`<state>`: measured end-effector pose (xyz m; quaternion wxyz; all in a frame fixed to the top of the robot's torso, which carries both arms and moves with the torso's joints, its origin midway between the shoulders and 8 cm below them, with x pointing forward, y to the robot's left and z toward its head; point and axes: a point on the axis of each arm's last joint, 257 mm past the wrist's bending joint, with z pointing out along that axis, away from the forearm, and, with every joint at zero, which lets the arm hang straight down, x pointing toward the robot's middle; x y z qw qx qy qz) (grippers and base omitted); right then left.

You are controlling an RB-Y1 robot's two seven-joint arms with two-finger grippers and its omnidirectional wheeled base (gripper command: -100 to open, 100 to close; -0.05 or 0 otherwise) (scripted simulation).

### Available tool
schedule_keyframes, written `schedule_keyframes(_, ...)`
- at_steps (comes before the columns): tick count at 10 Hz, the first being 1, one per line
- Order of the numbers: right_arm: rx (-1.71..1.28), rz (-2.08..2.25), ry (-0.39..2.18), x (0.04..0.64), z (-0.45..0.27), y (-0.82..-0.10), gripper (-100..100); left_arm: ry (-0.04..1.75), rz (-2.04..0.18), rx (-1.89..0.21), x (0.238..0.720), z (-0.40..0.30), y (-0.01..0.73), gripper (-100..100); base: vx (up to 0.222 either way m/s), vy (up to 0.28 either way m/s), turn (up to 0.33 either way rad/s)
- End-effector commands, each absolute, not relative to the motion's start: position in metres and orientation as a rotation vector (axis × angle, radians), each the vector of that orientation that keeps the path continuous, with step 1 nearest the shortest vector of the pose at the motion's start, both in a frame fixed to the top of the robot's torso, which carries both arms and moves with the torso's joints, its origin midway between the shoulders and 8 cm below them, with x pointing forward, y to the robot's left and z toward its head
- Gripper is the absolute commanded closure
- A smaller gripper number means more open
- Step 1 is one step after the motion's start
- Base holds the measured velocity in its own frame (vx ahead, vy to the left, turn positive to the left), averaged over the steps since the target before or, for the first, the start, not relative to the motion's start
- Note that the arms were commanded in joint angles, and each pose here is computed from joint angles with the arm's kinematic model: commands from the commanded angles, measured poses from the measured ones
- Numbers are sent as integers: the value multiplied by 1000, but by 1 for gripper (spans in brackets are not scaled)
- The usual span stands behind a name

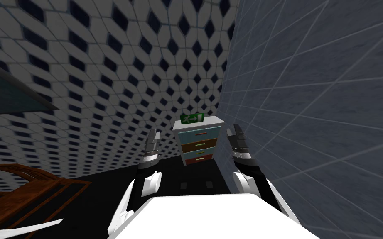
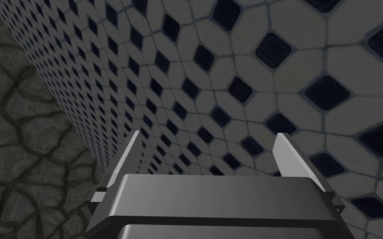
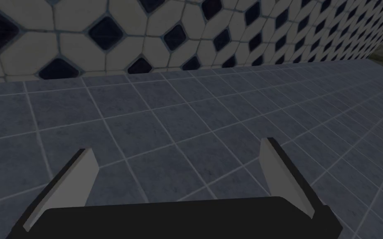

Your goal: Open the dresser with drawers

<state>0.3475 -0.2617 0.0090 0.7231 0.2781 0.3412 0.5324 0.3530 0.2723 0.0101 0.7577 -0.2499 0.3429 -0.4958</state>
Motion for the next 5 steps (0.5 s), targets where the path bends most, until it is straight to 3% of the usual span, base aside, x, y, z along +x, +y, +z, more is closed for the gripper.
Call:
schedule_keyframes(1, 614, 1175, 753, 347, 9, -262, 0, 747, -1080, -545, 353, 10, 272, 0, 0, 0, 0)
schedule_keyframes(5, 614, 1175, 753, 347, 9, -262, 0, 747, -1080, -544, 353, 10, 272, 0, 0, 0, 0)
